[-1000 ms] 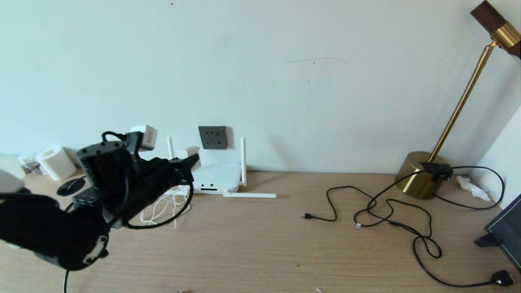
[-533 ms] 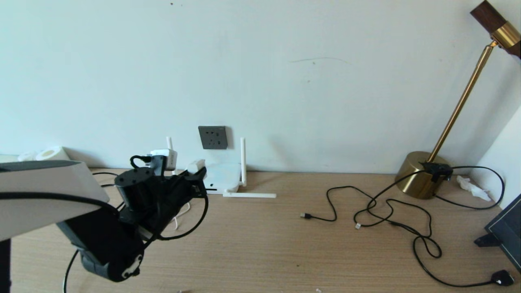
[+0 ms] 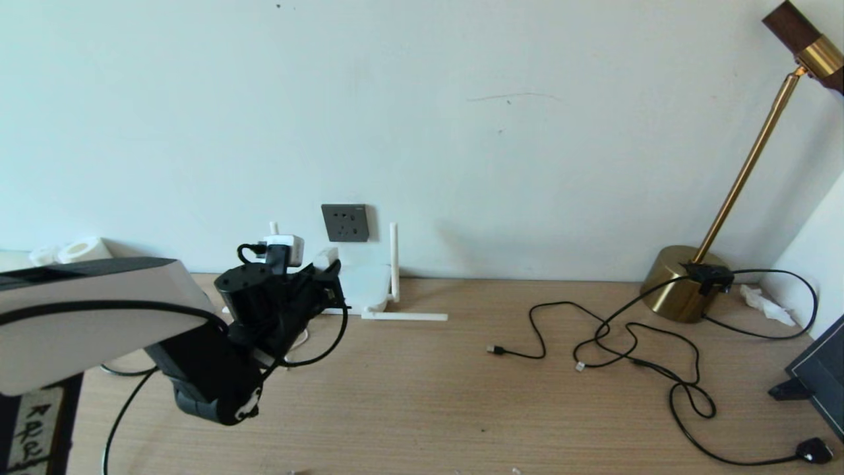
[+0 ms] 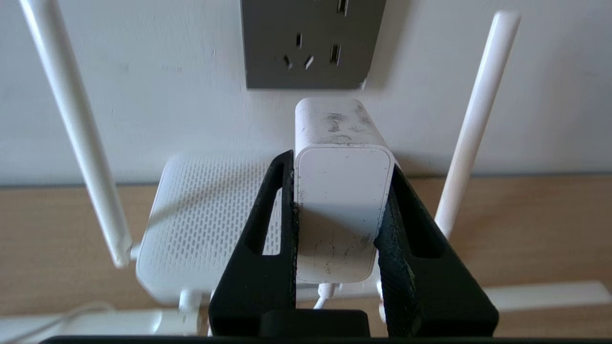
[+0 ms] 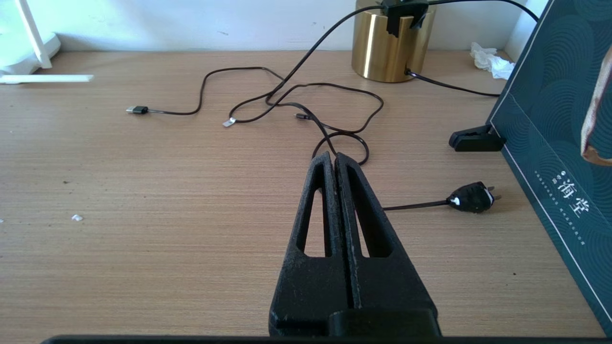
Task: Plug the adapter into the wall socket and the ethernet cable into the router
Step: Align plug and socket
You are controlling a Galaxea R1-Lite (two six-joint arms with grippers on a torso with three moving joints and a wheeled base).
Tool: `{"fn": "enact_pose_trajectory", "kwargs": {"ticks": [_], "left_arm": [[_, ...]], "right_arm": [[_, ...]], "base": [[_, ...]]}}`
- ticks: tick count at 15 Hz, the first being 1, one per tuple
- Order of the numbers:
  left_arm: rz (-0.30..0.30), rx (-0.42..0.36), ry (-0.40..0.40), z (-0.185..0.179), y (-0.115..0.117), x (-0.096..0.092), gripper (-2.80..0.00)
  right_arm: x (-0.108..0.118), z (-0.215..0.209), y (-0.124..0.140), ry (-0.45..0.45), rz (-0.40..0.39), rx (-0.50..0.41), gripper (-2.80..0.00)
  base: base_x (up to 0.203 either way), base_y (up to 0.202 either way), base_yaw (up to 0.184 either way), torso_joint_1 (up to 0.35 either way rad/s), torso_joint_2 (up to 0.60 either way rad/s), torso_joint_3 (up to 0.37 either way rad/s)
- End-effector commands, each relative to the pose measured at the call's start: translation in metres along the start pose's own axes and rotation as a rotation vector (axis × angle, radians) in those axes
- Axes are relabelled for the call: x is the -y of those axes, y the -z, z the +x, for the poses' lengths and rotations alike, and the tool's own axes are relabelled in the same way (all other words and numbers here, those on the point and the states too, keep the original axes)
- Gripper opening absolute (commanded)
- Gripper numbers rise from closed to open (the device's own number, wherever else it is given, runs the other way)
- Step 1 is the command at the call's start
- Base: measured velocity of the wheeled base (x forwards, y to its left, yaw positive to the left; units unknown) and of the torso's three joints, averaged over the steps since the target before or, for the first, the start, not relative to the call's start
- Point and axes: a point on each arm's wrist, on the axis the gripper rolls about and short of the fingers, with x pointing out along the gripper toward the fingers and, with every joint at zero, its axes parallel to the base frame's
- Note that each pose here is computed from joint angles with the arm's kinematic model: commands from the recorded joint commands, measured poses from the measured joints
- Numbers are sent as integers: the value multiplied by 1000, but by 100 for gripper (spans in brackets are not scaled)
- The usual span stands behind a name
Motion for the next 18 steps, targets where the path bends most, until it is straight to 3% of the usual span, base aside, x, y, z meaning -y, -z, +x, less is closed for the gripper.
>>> {"fn": "enact_pose_trajectory", "kwargs": {"ticks": [1,4,18], "left_arm": [[-3,25,-8,13,6,1,-280],[-10,78,-22,27,1,4,-280],[-25,142,-19,46,-2,2,-280]], "right_arm": [[0,0,0,0,1,-1,-280],[0,0,0,0,1,1,-280],[0,0,0,0,1,1,-280]], "base": [[0,0,0,0,0,0],[0,0,0,0,0,0],[0,0,0,0,0,0]]}}
